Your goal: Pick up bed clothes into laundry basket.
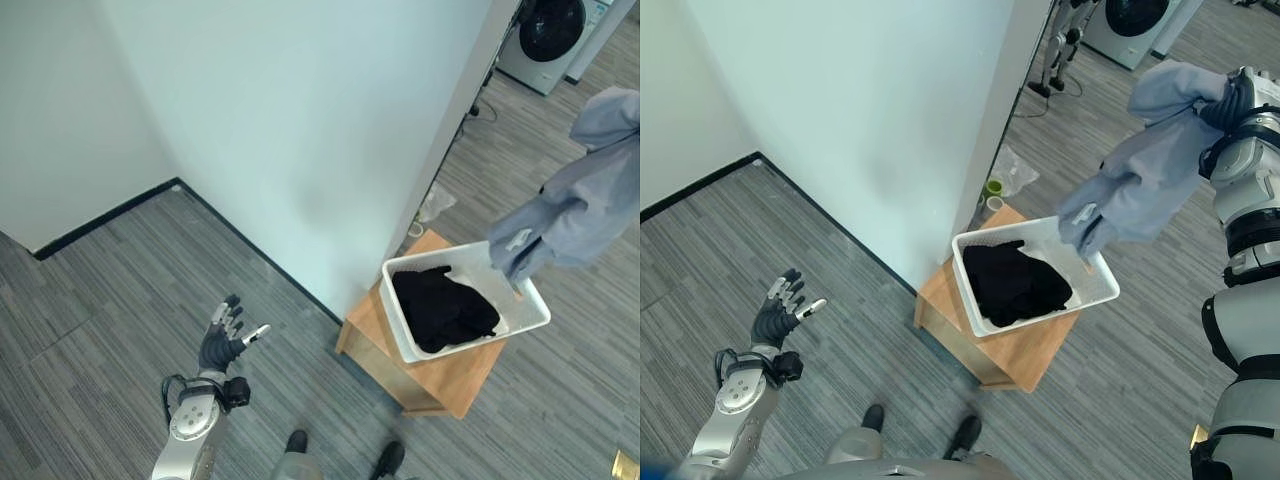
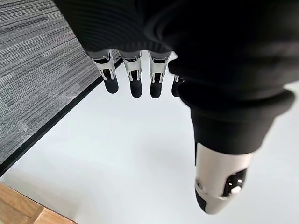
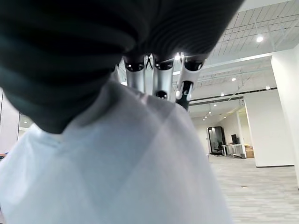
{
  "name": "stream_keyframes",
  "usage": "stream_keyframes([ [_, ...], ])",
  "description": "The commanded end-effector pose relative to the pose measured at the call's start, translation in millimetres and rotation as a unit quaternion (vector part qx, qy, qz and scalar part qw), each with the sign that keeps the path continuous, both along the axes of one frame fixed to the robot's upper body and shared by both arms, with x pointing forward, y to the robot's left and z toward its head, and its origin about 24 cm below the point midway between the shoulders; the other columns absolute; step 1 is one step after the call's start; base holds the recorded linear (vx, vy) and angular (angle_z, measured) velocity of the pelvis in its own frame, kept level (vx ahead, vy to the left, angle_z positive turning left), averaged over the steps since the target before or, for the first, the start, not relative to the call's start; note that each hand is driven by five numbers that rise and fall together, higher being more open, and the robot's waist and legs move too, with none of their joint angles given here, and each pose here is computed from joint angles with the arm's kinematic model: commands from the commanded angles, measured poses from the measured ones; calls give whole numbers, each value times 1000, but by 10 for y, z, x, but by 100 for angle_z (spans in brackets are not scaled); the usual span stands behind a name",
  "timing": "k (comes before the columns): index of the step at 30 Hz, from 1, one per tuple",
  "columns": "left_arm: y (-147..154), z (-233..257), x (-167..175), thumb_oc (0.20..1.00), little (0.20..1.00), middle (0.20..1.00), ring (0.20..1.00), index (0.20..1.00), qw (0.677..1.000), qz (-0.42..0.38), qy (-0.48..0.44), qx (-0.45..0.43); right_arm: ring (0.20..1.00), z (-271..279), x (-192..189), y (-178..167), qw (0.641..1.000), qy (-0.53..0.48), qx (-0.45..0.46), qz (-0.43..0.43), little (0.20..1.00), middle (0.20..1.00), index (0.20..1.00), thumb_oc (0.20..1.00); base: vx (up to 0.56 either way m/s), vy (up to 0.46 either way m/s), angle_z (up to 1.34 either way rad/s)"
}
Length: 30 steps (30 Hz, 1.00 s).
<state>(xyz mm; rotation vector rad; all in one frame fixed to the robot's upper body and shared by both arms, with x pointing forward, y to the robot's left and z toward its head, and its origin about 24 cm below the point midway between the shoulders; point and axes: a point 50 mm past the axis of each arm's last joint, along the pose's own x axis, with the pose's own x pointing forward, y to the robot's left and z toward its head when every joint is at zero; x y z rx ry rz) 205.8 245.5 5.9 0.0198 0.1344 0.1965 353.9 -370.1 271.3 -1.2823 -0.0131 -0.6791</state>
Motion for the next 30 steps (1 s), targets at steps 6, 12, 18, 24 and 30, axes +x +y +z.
stream_keyframes([
  [6,-32,194,95,1000,1000,1000,1000,1000,998,-15,-52,12,200,440,34,173,997,-66,-45,14,200,200,200,200,-7,3,0],
  [12,-22,186,84,1000,1000,1000,1000,1000,999,-12,-50,9,200,367,103,263,997,-63,-28,31,200,200,200,200,-7,5,-2],
  [18,-45,154,100,1000,1000,1000,1000,1000,999,-15,-44,6,200,-26,260,483,995,-52,46,76,200,200,200,200,-23,1,-11],
  [24,-80,151,109,1000,1000,1000,1000,1000,999,-14,-46,3,200,-701,414,911,982,-8,134,130,200,200,200,200,-5,3,0],
  [30,-241,108,130,1000,1000,1000,1000,1000,998,-36,-45,-11,200,-2168,151,1335,947,156,259,107,200,200,200,200,-4,7,3],
])
